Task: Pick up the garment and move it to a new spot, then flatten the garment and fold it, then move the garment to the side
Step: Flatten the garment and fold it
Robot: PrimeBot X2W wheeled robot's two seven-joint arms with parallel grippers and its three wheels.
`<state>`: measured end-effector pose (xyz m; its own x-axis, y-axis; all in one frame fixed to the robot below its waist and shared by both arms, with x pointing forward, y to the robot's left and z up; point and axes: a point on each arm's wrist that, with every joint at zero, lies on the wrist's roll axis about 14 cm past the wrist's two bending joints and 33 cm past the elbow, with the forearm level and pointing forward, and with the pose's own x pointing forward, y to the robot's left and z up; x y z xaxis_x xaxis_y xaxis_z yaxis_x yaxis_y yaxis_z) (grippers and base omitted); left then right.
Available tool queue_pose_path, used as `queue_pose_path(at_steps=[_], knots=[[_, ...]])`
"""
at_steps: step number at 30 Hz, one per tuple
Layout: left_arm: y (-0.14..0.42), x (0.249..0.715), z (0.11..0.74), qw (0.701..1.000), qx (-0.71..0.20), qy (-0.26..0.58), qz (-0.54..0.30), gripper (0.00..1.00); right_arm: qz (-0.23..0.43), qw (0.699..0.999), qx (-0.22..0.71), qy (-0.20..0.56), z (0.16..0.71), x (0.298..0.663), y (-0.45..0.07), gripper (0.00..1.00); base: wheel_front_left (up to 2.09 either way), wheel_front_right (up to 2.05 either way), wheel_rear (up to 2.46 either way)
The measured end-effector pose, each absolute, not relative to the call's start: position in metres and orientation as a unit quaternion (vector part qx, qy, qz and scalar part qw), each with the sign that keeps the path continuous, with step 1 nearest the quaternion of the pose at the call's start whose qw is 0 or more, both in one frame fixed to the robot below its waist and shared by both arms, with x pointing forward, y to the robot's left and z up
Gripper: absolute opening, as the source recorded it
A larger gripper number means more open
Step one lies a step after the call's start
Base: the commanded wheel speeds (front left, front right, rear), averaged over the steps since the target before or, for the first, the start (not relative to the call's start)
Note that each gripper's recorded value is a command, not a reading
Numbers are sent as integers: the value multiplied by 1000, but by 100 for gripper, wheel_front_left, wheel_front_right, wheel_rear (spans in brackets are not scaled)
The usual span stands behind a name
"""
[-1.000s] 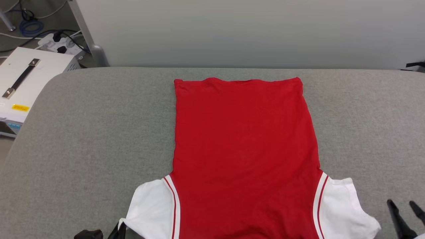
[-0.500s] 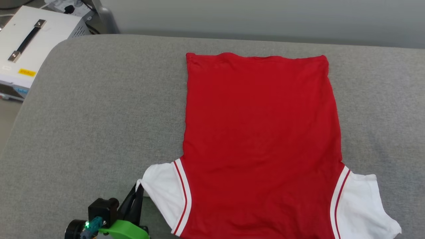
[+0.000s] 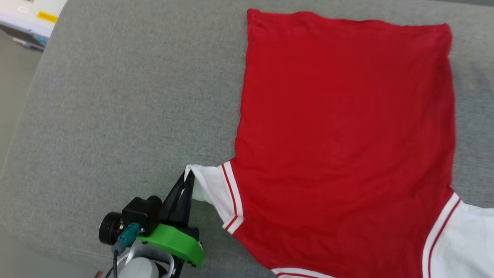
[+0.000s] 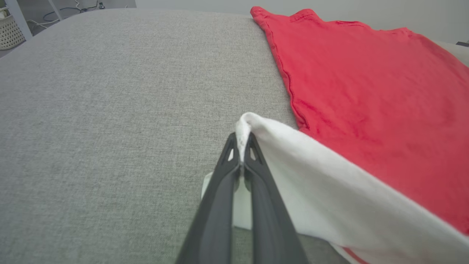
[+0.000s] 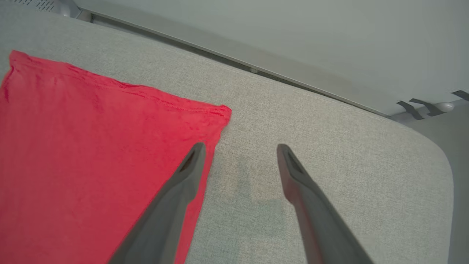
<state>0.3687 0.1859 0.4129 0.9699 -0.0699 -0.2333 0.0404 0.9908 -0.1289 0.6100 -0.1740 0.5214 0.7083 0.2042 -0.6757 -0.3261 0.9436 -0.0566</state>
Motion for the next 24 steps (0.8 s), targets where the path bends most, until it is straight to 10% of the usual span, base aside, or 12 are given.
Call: queue_pose_path(at_steps=[20, 21, 22, 24], knots=[[203, 381, 374, 985, -49, 165, 5, 0, 153, 815, -118, 546, 347, 630, -142, 100, 0, 0, 0], [203, 381, 374, 985, -48, 166, 6, 0, 154, 814, -116, 547, 347, 631, -142, 86, 0, 0, 0], [204, 381, 374, 985, -47, 165, 7, 0, 153, 815, -116, 547, 348, 631, -143, 3, 0, 0, 0], [205, 381, 376, 986, -46, 162, 7, 0, 151, 817, -116, 544, 350, 631, -146, 0, 0, 0, 0]])
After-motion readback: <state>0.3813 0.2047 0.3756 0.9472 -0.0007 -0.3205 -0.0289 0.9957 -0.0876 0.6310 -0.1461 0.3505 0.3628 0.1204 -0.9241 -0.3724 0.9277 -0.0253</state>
